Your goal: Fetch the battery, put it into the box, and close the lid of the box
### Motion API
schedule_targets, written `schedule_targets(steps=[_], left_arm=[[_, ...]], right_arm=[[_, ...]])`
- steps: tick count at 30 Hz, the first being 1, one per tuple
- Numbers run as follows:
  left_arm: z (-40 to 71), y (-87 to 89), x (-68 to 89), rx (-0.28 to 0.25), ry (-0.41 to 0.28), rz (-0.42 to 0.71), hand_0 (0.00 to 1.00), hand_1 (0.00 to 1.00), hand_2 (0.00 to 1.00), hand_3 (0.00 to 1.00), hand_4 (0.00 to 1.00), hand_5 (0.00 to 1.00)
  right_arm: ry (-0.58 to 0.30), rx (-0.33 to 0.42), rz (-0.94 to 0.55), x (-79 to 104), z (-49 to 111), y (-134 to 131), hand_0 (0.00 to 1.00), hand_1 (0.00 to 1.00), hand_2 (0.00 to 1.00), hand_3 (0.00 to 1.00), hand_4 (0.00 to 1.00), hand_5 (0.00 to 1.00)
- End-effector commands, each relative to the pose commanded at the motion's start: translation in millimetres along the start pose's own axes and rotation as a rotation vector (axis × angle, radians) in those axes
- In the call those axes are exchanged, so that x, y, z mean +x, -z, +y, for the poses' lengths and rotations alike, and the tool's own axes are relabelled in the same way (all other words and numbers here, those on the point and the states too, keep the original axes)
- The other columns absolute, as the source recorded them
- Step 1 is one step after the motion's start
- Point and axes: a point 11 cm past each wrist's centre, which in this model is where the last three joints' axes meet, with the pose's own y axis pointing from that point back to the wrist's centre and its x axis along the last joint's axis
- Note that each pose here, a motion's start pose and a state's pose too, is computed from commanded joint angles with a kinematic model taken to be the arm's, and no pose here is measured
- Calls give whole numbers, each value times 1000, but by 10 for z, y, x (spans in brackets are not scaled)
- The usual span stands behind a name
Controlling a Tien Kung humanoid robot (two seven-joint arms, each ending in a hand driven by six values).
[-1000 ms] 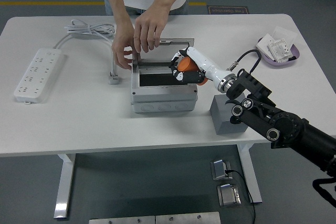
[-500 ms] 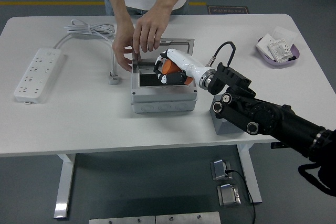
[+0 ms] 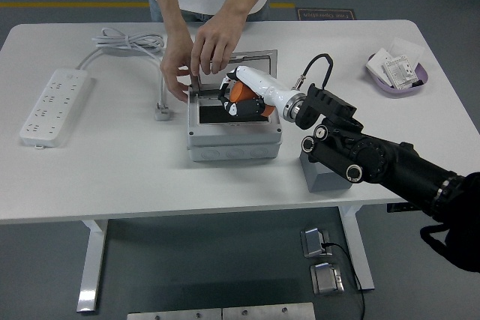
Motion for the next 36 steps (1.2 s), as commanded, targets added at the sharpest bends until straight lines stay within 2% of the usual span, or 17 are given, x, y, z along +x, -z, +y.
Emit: schedule_targets(steps=[1,6,7,24,29,31,36], left_arm=[[0,-3,0,-1,0,-1,635,676,635,621,671,196],[1,-25,-7,-4,1,-3,635,676,635,621,671,196],[1,-30,-12,-5,2,-4,635,676,635,620,669,197],[-2,9,-13,9,1,-3,635,675,634,620,669,198],[-5,62,-15,18,2,5,635,675,634,620,668,197],[-7,92,-17,22,2,10,634,676,634,619,668,198],[-11,159,-25,36,4,21,634,676,634,619,668,198]], right_arm=[[1,2,1,-7,-3,6,617,522,549,606,827,510],[-4,6,-1,-25,-15,27,617,522,549,606,827,510],[-6,6,-4,-30,-19,33,694,546,573,622,885,574],[-3,1,-16,-26,7,88,718,534,565,614,903,591],[25,-28,-62,41,109,53,720,519,561,601,896,586],[40,-51,-78,87,178,8,688,481,541,592,885,576],[70,-81,-112,225,351,-40,688,481,541,592,885,576]])
